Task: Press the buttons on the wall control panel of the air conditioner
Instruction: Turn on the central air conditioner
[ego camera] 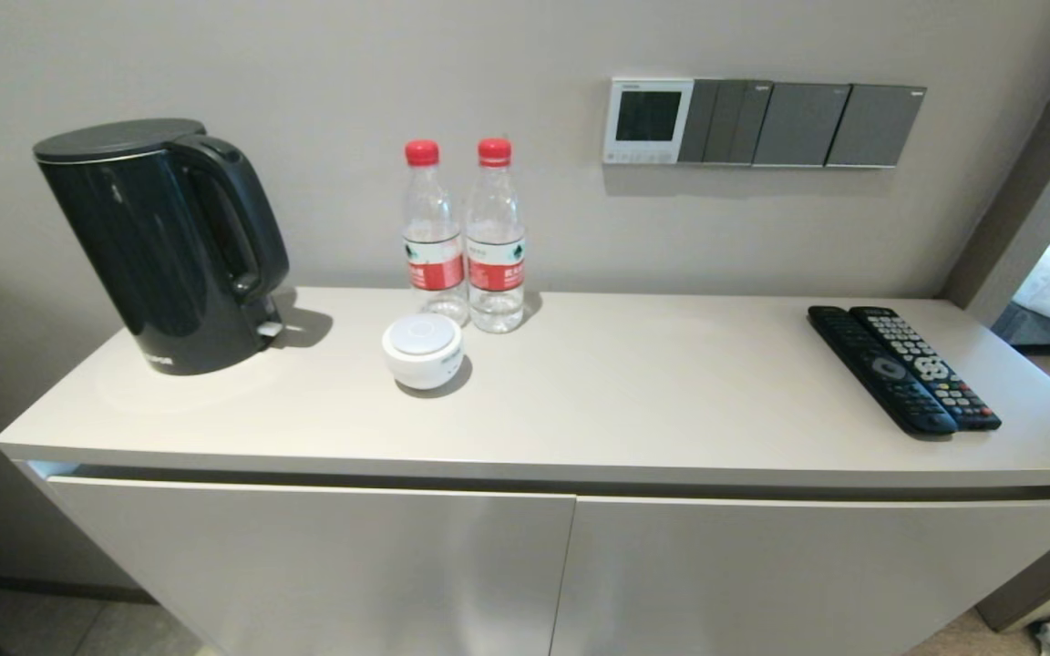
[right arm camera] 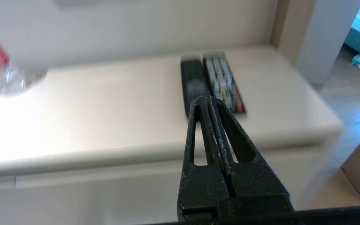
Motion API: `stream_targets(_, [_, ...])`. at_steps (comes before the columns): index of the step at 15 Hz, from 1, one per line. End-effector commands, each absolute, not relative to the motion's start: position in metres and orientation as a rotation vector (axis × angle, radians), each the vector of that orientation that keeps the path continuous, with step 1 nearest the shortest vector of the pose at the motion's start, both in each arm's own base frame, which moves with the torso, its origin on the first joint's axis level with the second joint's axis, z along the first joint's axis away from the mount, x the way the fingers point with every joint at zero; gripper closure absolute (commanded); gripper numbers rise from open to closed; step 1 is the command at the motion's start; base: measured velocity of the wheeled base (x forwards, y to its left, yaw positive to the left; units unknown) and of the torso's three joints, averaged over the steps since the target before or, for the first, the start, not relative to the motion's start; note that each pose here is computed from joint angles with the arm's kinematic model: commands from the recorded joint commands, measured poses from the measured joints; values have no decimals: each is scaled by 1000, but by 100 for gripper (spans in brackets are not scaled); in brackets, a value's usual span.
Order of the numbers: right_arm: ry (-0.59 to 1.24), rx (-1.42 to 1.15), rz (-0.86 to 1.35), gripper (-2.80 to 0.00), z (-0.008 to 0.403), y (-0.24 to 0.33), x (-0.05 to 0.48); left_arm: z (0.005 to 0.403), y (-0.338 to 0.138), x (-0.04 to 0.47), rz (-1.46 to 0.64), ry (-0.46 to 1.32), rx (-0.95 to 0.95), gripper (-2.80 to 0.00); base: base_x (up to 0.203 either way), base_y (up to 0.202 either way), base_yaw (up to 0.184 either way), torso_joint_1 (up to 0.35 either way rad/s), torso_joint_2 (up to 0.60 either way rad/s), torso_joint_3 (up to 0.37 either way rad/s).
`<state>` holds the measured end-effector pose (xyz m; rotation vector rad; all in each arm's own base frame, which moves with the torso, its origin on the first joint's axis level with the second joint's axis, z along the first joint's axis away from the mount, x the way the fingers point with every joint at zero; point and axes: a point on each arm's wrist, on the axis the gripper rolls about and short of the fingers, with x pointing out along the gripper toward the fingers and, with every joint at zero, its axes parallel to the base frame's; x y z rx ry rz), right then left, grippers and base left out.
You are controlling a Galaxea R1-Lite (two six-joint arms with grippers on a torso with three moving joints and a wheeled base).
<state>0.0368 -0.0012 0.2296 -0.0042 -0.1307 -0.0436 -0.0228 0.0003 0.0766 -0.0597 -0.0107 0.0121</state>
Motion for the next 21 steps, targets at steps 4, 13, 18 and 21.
stream_targets(4, [-54, 36, -31, 0, 272, 17, 152, 77, 0, -23, 12, -11, -60, 0, 0, 0, 0, 0, 0, 0])
stream_targets(13, [-220, 106, -38, 0, 319, 128, 310, 77, 0, -23, 12, -11, -60, 0, 0, 0, 0, 0, 0, 0])
stream_targets(18, [-263, 93, -43, 0, 296, 151, 364, 77, 0, -23, 13, -11, -60, 0, 0, 0, 0, 0, 0, 0])
stream_targets(21, [-294, 90, -45, 0, 292, 158, 379, 77, 0, -23, 12, -11, -60, 0, 0, 0, 0, 0, 0, 0])
